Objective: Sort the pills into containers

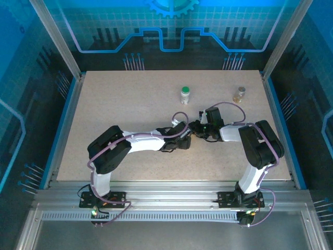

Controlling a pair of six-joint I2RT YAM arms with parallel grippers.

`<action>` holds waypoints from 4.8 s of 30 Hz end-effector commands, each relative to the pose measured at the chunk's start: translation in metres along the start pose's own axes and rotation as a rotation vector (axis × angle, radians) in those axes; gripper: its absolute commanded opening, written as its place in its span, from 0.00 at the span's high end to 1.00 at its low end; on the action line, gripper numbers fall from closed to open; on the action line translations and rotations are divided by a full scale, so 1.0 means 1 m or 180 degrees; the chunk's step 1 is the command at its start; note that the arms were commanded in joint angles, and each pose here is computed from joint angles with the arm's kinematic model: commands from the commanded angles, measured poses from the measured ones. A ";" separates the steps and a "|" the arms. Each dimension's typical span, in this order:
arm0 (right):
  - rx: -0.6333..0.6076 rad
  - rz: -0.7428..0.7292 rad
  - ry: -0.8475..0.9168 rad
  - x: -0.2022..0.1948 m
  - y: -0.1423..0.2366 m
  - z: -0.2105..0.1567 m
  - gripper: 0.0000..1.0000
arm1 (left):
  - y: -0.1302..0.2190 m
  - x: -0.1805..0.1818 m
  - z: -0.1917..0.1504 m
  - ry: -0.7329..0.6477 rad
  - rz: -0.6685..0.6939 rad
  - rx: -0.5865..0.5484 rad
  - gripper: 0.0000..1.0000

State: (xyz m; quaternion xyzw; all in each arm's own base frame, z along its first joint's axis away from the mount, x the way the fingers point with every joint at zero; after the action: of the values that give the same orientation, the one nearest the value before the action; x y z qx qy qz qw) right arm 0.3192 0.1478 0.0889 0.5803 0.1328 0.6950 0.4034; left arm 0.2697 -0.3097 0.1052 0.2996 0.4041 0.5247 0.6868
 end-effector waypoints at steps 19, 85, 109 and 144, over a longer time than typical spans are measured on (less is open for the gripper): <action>-0.0032 0.0348 0.0174 0.015 0.002 0.001 0.65 | 0.001 -0.001 0.008 -0.0207 0.0356 -0.0056 0.37; 0.0412 -0.0514 0.0256 -0.012 -0.029 -0.010 0.70 | 0.035 0.048 0.035 0.0322 -0.0658 0.0078 0.30; 0.0406 -0.0393 0.0236 -0.007 -0.028 -0.009 0.70 | 0.006 0.039 0.024 0.0005 -0.0046 0.0086 0.13; 0.0402 -0.0369 0.0213 -0.007 -0.027 -0.008 0.70 | 0.030 0.075 0.046 0.0197 0.0463 -0.0239 0.16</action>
State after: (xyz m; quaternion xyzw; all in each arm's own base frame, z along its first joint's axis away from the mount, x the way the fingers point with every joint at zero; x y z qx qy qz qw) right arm 0.3368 0.1687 0.0889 0.5488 0.1763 0.7227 0.3814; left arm 0.3038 -0.2442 0.1286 0.2878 0.3920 0.5715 0.6610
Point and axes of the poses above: each hand's point on the last joint's axis, 136 mm out from that joint toward the fingers, its own y axis back along the fingers, its own x axis along the line the jaws close on, z = x × y, the point moved 9 cm from there along y, back along the fingers, and after that the axes turned 3 degrees about y, right-handed, at the moved point
